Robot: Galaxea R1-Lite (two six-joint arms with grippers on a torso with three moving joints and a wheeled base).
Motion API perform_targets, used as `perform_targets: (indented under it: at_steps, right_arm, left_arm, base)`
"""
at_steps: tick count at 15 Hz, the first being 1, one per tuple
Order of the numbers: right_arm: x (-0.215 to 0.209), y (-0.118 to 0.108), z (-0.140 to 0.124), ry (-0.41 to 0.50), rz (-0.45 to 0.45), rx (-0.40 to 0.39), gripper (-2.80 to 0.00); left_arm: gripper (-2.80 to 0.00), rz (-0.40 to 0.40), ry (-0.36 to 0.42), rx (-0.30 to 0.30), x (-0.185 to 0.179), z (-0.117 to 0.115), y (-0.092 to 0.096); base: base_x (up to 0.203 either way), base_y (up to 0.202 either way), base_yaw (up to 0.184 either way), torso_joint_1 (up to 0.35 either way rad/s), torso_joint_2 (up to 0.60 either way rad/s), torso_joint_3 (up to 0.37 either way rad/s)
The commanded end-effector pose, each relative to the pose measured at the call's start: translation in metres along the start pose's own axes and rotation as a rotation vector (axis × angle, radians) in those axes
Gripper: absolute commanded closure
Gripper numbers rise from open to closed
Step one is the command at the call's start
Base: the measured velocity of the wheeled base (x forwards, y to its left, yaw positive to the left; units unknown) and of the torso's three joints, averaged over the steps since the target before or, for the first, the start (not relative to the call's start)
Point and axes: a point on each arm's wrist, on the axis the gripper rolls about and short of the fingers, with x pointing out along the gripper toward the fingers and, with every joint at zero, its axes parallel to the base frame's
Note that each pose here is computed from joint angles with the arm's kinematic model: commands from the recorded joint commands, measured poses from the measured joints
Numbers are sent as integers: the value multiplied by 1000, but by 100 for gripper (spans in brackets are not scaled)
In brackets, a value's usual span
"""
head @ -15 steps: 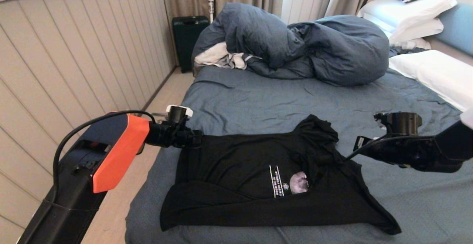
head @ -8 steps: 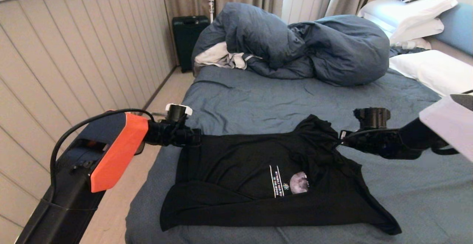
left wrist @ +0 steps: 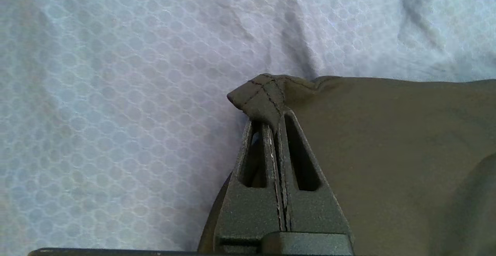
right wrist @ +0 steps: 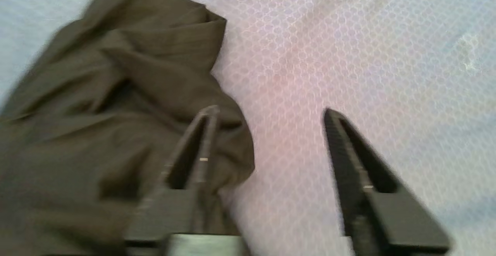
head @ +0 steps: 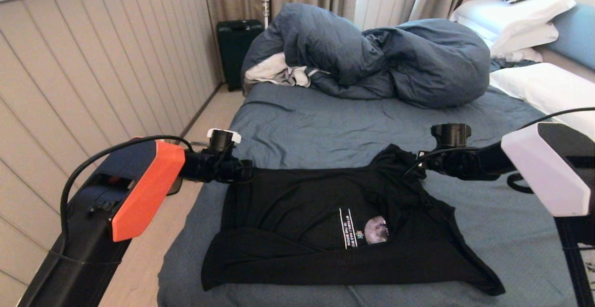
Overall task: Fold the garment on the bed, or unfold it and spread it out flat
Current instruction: Fold the black T-shirt
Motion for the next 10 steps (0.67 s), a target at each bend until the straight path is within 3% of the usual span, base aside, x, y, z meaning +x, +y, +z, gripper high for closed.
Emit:
perform_targets:
  at_steps: [1,4,8,9,10]
  right_arm:
    - [15,5,-15,21,-5,-15,-280]
    - [29,15,-39,53,-21,-33,-280]
    - [42,23,-40,28,-28,-28,-280]
    - [43,23,-40,27,-34,-31,0]
    - [43,24,-40,28,-35,-31,0]
  left_arm:
    - [0,0,-2,-1,0,0,0]
    - [0,15,-11,3,1,0,1]
    - [0,15,-11,7,2,-1,0]
    - [0,15,-11,7,2,-1,0]
    - [0,15,-9,7,2,-1,0]
  base:
    - [0,0,0,0,0,0]
    - [0,0,0,0,0,0]
    - [0,0,0,0,0,0]
    - [0,0,0,0,0,0]
    - [0,0,0,0,0,0]
